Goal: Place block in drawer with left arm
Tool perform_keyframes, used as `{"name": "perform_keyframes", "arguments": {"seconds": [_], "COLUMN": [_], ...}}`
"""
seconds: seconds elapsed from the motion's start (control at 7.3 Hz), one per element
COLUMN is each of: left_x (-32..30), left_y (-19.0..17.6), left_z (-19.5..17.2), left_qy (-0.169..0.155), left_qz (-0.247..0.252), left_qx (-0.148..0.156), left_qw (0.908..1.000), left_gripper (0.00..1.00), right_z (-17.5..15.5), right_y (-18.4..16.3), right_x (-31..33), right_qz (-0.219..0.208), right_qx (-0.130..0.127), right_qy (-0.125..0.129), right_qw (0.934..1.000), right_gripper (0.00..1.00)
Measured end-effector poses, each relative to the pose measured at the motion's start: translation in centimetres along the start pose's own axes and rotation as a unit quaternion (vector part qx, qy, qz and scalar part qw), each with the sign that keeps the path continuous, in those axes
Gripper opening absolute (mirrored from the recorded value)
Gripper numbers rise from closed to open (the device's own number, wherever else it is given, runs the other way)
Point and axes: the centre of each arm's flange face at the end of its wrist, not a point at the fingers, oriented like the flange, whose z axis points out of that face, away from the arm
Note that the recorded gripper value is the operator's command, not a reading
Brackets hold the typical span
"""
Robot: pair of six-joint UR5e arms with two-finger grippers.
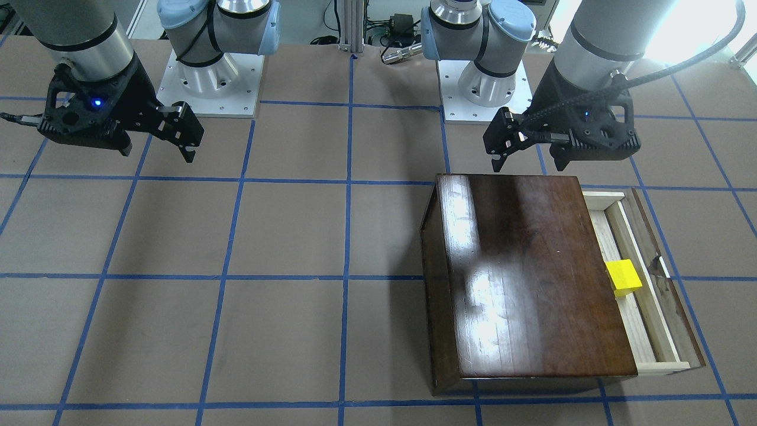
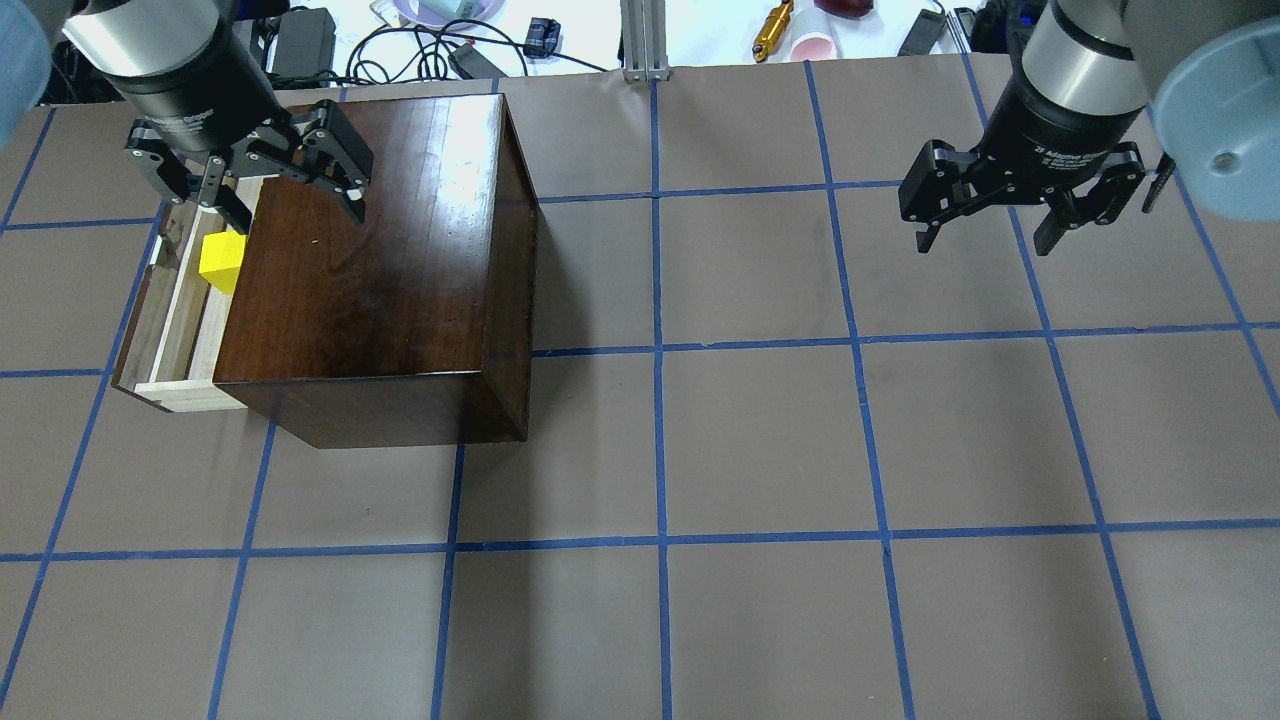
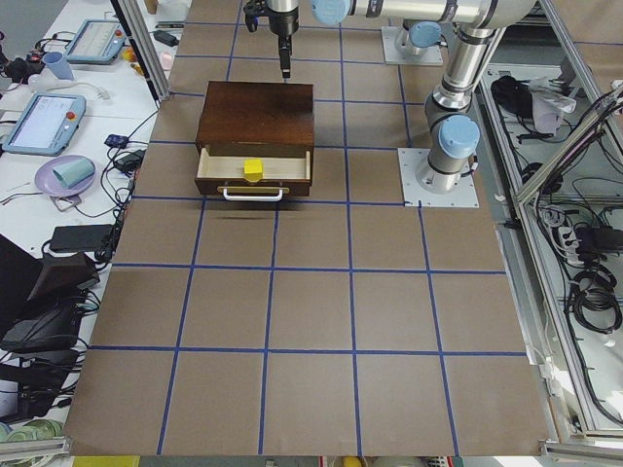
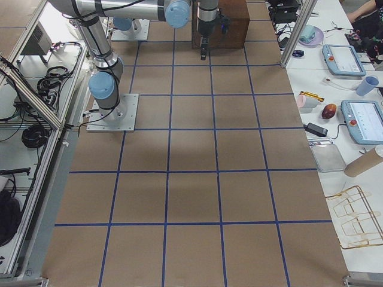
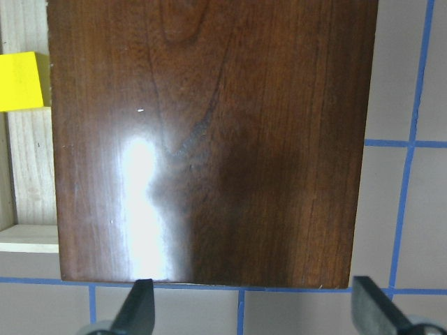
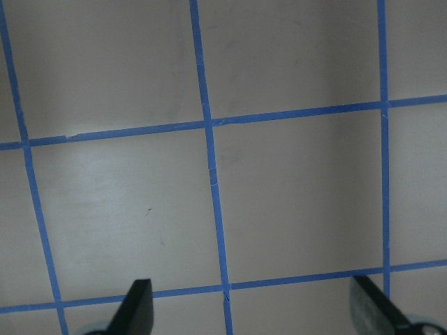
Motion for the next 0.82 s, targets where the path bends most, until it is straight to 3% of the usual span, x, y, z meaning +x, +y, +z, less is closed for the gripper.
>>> {"name": "perform_keyframes", "arguments": {"seconds": [0.82], "left_x": [0.19], "left_y": [-0.2], "left_z": [-0.22], "left_qy": [-0.001], "left_qz": [0.001], "left_qx": [0.01], "left_qw": [0.9999], "left_gripper": [1.0], "right_z": [-0.01], "right_y": [0.0], "right_x": [0.0], "right_qz": [0.0], "right_qx": [0.0], "right_qy": [0.0], "right_qw": [1.0], "right_gripper": [1.0]}}
